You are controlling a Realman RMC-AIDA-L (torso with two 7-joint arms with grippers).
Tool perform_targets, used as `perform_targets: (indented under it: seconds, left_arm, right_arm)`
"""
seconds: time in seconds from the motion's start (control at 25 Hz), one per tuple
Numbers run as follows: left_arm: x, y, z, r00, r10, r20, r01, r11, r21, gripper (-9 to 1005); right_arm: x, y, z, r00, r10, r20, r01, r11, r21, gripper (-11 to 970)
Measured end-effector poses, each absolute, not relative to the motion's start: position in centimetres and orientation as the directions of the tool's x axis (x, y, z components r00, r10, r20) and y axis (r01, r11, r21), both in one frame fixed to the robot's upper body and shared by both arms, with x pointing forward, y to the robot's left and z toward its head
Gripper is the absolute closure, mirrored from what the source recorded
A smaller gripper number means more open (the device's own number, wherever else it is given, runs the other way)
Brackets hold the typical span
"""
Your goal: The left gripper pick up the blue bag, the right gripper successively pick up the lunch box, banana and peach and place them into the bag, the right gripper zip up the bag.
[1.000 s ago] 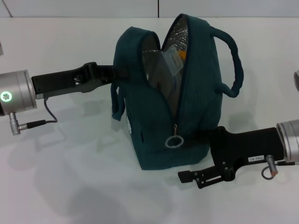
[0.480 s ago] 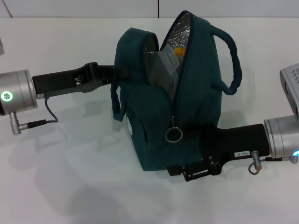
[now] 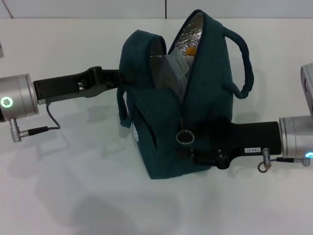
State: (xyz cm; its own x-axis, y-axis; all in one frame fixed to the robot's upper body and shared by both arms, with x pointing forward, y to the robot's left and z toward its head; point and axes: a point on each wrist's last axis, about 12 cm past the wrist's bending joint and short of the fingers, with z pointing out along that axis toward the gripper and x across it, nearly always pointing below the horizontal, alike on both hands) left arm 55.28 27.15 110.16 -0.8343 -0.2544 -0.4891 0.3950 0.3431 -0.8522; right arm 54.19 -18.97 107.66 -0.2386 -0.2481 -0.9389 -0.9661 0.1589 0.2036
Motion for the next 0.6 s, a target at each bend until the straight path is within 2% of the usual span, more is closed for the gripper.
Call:
perform_targets:
  seconds: [0.16, 0.4, 0.48, 0.6]
  left_arm:
    - [55.3, 27.16, 110.18, -0.834, -0.254, -0.49, 0.396, 0.343, -0.852, 946]
    - [55.38, 27.18, 110.21, -0.833, -0.255, -0.491, 0.396, 0.346, -0.851, 946]
    - [55.4, 27.16, 110.23, -0.833, -0.254, -0.492, 0.397, 0.346, -0.85, 946]
    - [55.41, 27.16, 110.23, -0.833, -0.254, -0.492, 0.397, 0.346, -0.85, 947]
  right_arm:
    - [54.1, -18.95, 107.49, -0.239, -0.26, -0.936, -0.966, 0.156, 0.203, 479]
    - [54.08, -19.29, 107.32, -0.238, -0.258, -0.936, -0.965, 0.174, 0.198, 694]
    - [54.04, -19.27, 107.28, -0.232, -0.258, -0.938, -0.966, 0.173, 0.192, 914]
    - [53.99, -19.25, 107.25, -0.229, -0.258, -0.939, -0.967, 0.172, 0.189, 925]
